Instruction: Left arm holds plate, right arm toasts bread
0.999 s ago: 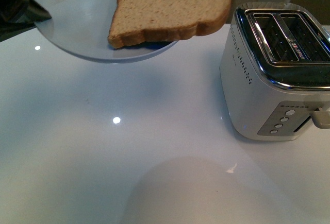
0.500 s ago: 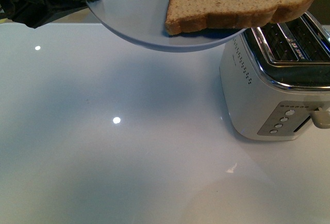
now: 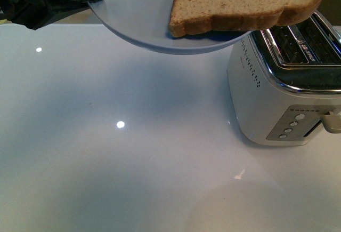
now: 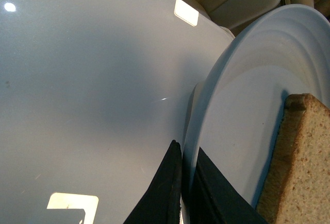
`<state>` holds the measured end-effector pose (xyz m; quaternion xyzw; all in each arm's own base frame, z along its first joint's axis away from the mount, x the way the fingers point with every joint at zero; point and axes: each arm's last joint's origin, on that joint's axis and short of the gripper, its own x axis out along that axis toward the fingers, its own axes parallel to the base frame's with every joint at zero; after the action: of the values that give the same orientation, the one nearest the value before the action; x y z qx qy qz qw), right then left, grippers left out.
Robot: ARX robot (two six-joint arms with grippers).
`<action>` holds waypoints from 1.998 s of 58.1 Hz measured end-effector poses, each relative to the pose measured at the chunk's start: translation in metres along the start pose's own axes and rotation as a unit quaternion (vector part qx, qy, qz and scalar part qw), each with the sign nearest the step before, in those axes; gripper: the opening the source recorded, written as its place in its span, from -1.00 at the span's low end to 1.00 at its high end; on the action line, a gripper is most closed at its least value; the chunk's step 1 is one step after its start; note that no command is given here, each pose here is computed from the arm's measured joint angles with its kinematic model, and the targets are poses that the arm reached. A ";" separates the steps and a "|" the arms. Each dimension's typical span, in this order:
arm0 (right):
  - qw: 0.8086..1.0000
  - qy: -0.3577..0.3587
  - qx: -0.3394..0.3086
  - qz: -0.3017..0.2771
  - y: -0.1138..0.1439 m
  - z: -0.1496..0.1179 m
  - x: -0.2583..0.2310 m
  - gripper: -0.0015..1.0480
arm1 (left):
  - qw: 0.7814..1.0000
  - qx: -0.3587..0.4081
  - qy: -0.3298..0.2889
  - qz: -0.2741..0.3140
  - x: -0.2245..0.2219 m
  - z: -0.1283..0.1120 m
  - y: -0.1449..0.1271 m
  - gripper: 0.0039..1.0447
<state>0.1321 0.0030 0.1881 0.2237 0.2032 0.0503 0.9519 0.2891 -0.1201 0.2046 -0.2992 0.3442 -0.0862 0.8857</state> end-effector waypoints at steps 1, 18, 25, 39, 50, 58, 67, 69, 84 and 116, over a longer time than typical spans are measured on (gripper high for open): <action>1.000 0.002 0.004 0.006 0.001 0.002 0.002 0.83 | 1.000 0.000 0.000 0.000 0.000 0.000 0.000 -0.95; 0.988 0.055 0.069 0.125 0.044 0.027 0.087 0.83 | 1.000 -0.005 0.001 -0.001 0.000 0.001 0.000 -0.95; 0.981 0.076 0.101 0.147 0.053 0.024 0.112 0.83 | 1.000 -0.007 0.001 0.001 0.000 0.002 0.001 -0.95; 0.973 0.086 0.128 0.171 0.070 0.026 0.130 0.44 | 1.000 -0.008 0.002 0.002 0.000 0.003 0.002 -0.95; 0.973 0.087 0.130 0.171 0.073 0.025 0.131 -0.26 | 1.000 -0.010 0.001 0.001 -0.001 0.003 0.002 -0.95; 0.970 0.080 0.139 0.181 0.073 0.030 0.128 -0.75 | 1.000 -0.012 0.002 -0.001 -0.001 0.003 0.001 -0.95; 0.969 0.065 0.144 0.189 0.071 0.038 0.123 -0.94 | 1.000 -0.013 0.001 -0.002 -0.002 0.003 0.001 -0.95; 0.969 0.057 0.145 0.190 0.071 0.042 0.120 -0.94 | 1.000 -0.014 0.001 -0.002 -0.002 0.003 0.001 -0.95; 0.978 -0.068 0.117 0.157 0.068 0.110 0.092 -0.94 | 1.000 -0.016 0.000 -0.005 -0.003 0.004 0.000 -0.95; 0.970 -0.056 -0.234 -0.036 0.065 0.084 0.154 -0.94 | 1.000 -0.016 0.000 -0.005 -0.003 0.004 0.000 -0.95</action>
<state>0.3068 0.0556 0.2299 -0.0104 0.1403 0.0493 0.9888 0.2891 -0.1172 0.2088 -0.3147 0.3440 -0.0854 0.8805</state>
